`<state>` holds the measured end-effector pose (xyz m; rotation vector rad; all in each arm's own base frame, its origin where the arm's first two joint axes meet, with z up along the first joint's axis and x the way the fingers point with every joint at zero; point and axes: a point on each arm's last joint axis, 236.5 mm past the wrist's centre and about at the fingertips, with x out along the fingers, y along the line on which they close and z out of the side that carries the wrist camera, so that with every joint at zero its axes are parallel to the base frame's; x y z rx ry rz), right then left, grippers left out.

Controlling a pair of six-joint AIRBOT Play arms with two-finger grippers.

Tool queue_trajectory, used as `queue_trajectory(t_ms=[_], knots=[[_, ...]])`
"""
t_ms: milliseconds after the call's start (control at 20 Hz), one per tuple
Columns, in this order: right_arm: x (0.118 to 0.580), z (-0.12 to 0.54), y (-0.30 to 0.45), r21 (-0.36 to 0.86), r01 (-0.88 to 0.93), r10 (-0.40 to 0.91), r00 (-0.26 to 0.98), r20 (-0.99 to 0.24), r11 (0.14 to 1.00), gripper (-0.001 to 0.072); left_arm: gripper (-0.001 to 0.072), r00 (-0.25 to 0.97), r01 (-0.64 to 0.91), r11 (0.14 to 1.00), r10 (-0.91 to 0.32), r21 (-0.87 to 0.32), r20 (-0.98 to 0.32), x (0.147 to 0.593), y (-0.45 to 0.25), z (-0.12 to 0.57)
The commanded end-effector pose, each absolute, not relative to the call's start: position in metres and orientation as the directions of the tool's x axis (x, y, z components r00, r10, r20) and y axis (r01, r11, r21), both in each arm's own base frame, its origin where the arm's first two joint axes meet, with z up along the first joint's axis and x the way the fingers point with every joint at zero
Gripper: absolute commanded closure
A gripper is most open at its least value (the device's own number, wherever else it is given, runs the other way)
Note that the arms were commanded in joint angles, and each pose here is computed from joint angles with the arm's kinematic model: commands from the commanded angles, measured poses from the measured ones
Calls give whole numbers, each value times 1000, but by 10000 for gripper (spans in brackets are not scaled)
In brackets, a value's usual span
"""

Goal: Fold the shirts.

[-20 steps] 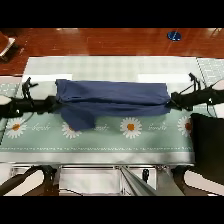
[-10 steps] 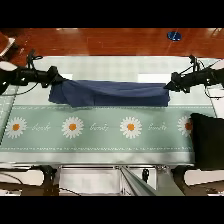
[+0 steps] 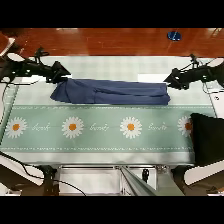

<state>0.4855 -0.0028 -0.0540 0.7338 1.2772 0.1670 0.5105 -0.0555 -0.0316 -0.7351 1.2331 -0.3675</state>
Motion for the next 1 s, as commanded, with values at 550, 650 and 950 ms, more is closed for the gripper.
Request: queue_trajectory(t_ms=[550,650,950], knots=[[441,-93,-21,595,404,550,235,-801,695,300,201,593,-222,790,-356,-572,-722,413,-18,-1],[440,-103,2,605,391,579,197,-791,694,300,201,568,-157,798,-410,-582,-714,409,-50,6],[439,-93,55,622,253,610,135,-781,741,693,342,524,-51,793,-496,-607,-692,406,-115,7]])
